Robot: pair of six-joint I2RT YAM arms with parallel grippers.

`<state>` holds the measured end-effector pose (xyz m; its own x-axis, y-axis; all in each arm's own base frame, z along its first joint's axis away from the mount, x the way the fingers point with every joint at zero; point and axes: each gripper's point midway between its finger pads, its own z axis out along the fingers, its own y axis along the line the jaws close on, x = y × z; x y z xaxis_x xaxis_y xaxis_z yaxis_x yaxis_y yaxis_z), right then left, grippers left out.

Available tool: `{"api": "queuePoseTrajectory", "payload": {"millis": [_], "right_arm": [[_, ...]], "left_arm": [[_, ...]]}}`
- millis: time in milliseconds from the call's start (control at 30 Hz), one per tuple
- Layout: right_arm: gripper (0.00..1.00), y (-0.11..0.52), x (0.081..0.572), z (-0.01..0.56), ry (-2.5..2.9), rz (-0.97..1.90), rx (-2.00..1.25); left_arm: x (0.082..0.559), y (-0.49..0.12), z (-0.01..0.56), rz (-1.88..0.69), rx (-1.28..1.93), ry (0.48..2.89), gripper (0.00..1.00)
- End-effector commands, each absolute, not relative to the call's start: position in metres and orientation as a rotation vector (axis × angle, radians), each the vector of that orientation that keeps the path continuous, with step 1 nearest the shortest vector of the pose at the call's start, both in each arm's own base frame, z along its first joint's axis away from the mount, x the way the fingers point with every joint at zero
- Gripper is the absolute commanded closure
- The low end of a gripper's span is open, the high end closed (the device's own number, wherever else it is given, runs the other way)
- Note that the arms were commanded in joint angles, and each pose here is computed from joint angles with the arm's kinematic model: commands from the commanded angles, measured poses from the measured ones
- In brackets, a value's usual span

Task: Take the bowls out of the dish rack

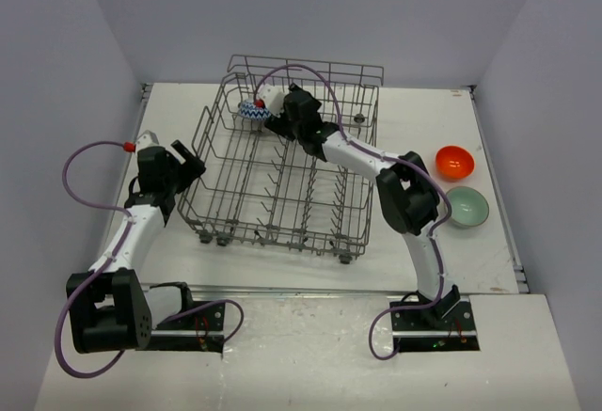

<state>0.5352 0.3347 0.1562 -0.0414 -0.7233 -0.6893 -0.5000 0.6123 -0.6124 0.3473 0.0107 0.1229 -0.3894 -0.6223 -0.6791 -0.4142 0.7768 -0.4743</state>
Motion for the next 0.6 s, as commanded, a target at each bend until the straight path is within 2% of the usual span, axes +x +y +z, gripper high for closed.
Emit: {"api": "queuePoseTrajectory", "payload": {"millis": [0,267,567], "right_arm": [[0.12,0.340,0.543,0.163,1.677,-0.234,-1.002],[0.12,0.332,0.532,0.161,1.693,-0.209,-0.990],[0.12,0.330,0.548,0.145,1.693,-0.246,-1.000]], "left_arm": [[0.349,0.020,0.138,-0.244,-0.771,1.989,0.11],[0.349,0.024,0.142,-0.213,-0.769,1.983,0.10],[0.344,0.024,0.146,-0.214,-0.761,1.966,0.08]]}}
